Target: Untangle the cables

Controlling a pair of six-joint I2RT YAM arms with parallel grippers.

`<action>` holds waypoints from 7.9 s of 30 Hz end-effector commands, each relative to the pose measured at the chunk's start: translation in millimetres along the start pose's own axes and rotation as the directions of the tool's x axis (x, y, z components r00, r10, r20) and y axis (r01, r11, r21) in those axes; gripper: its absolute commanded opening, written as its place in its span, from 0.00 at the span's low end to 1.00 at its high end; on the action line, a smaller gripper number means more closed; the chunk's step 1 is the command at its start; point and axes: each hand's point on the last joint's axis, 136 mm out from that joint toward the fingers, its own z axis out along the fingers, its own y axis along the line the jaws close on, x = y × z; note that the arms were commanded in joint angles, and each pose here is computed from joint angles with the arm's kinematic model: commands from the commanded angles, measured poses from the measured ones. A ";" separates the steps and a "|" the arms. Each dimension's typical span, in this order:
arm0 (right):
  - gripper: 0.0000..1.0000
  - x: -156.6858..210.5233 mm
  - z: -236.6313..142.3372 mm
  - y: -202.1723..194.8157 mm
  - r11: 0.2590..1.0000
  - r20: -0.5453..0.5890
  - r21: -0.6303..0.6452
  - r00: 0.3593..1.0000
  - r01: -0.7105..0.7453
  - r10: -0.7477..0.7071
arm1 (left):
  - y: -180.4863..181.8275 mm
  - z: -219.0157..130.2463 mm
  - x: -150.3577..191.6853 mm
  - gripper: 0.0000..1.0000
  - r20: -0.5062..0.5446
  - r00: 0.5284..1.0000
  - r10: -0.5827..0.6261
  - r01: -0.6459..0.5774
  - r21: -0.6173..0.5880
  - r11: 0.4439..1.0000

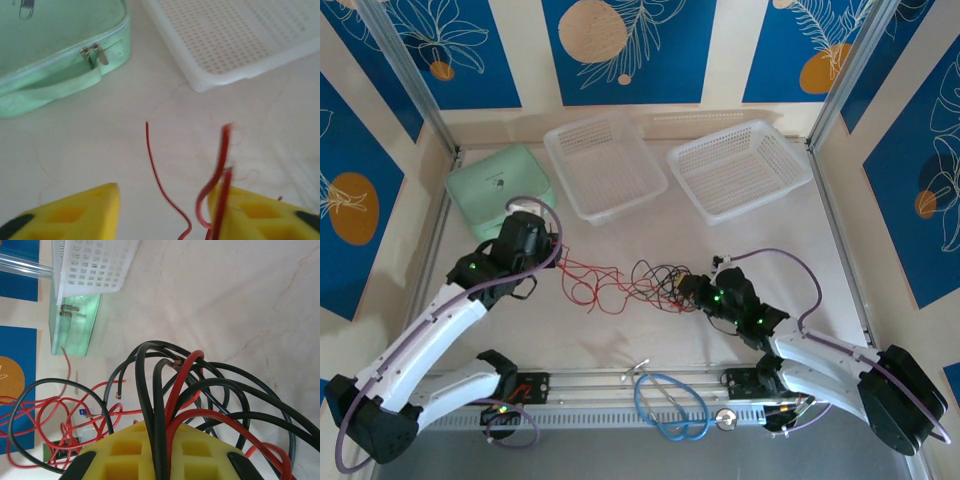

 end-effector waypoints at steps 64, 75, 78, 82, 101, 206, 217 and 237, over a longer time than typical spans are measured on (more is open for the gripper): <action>0.75 93.3 18.0 144.6 0.165 -0.076 -0.449 0.146 0.878 -0.986 | -44.0 23.4 112.3 0.85 -0.609 0.779 0.149 0.001 0.239 0.971; 0.59 98.2 54.3 188.6 0.111 0.068 -0.433 0.155 0.894 -0.986 | -41.1 23.1 119.6 0.84 -0.629 0.760 0.165 -0.013 0.239 0.971; 0.46 96.0 63.4 190.4 0.124 0.056 -0.414 0.161 0.902 -0.985 | -41.0 23.0 120.5 0.83 -0.629 0.759 0.169 -0.014 0.243 0.970; 0.36 90.4 68.3 192.7 0.131 0.058 -0.383 0.166 0.914 -0.984 | -38.5 22.2 122.8 0.84 -0.632 0.755 0.176 -0.025 0.240 0.970; 0.00 66.8 86.6 195.5 0.221 0.018 -0.313 0.239 0.924 -0.971 | -40.9 6.6 113.6 0.99 -0.556 0.801 0.222 -0.066 0.287 0.956; 0.25 -2.4 31.4 -52.8 0.762 -0.236 0.631 0.972 0.146 0.010 | 40.3 127.0 110.9 0.04 -0.464 0.882 -0.085 -0.029 -0.232 0.972; 0.02 -12.2 -9.0 -83.1 0.741 -0.156 0.670 0.984 0.041 0.086 | 72.4 93.7 60.9 0.15 -0.332 0.935 -0.127 0.046 -0.242 0.969; 0.76 6.4 66.2 24.8 0.906 -0.273 0.405 0.928 -0.127 0.252 | -97.9 83.0 46.3 0.79 -0.374 0.919 0.129 -0.044 0.227 0.973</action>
